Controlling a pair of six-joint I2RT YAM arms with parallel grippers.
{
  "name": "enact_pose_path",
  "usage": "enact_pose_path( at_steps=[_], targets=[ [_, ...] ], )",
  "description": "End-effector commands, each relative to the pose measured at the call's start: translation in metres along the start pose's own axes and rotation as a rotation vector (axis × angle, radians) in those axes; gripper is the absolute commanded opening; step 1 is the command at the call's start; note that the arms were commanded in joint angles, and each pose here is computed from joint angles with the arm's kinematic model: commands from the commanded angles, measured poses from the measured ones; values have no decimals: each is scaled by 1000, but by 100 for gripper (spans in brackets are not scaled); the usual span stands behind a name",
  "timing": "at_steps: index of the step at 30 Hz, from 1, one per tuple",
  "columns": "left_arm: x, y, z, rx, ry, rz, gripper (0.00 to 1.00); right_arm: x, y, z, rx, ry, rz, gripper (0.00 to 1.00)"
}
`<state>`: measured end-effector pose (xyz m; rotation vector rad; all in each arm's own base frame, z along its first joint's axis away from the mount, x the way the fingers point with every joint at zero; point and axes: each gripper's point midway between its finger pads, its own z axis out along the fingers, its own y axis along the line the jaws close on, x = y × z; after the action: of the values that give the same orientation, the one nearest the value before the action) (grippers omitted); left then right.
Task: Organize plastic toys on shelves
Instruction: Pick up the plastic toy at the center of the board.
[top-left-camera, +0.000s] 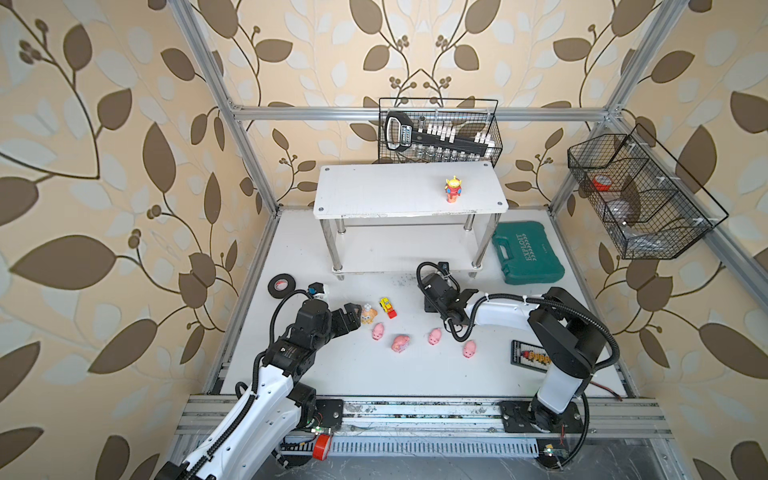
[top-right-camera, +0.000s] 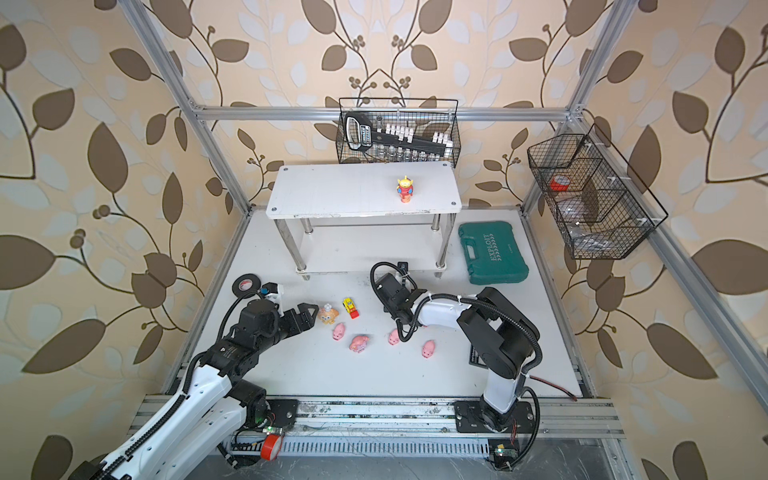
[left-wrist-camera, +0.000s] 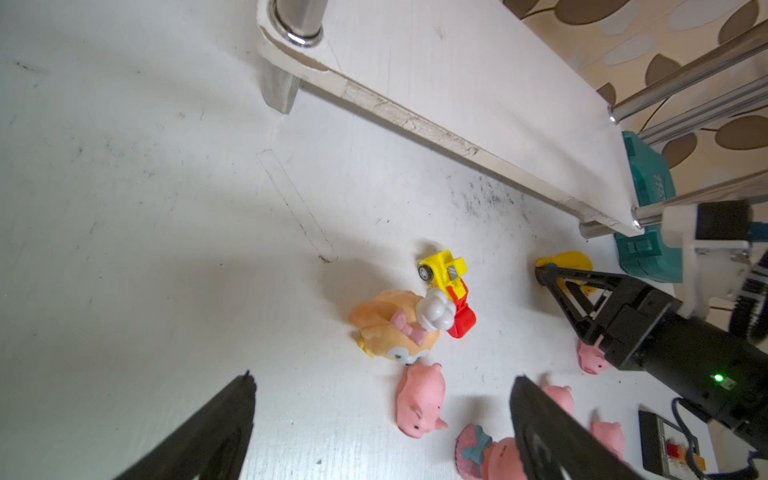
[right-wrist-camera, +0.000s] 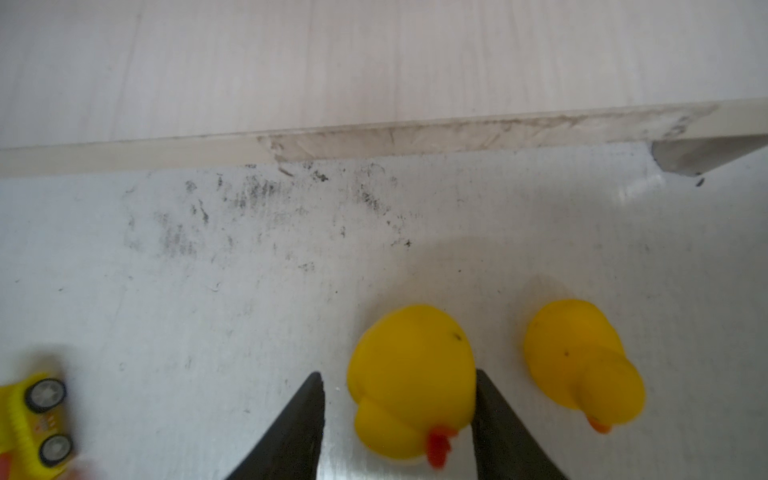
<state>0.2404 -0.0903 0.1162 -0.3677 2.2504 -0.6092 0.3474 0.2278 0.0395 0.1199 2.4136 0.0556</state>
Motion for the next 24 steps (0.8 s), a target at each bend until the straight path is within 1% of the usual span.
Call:
enact_pose_path(
  at_steps=[1,3,11,13,18,24],
  targets=[
    [-4,4,0,-13,-39,25,97,-5,4,7,6,-5,-7,55],
    [-3,5,1,-17,-31,26,97,-7,4,10,14,-5,-10,61],
    [0,5,7,-37,10,26,96,-17,-6,20,40,-4,1,61],
    [-1,4,7,-33,5,26,96,-19,-4,20,37,-5,-6,59],
    [-1,4,5,-26,-7,26,97,-19,-2,22,31,1,-4,50],
    [-1,4,6,-28,-3,26,96,-17,-1,23,31,8,-3,44]
  ],
)
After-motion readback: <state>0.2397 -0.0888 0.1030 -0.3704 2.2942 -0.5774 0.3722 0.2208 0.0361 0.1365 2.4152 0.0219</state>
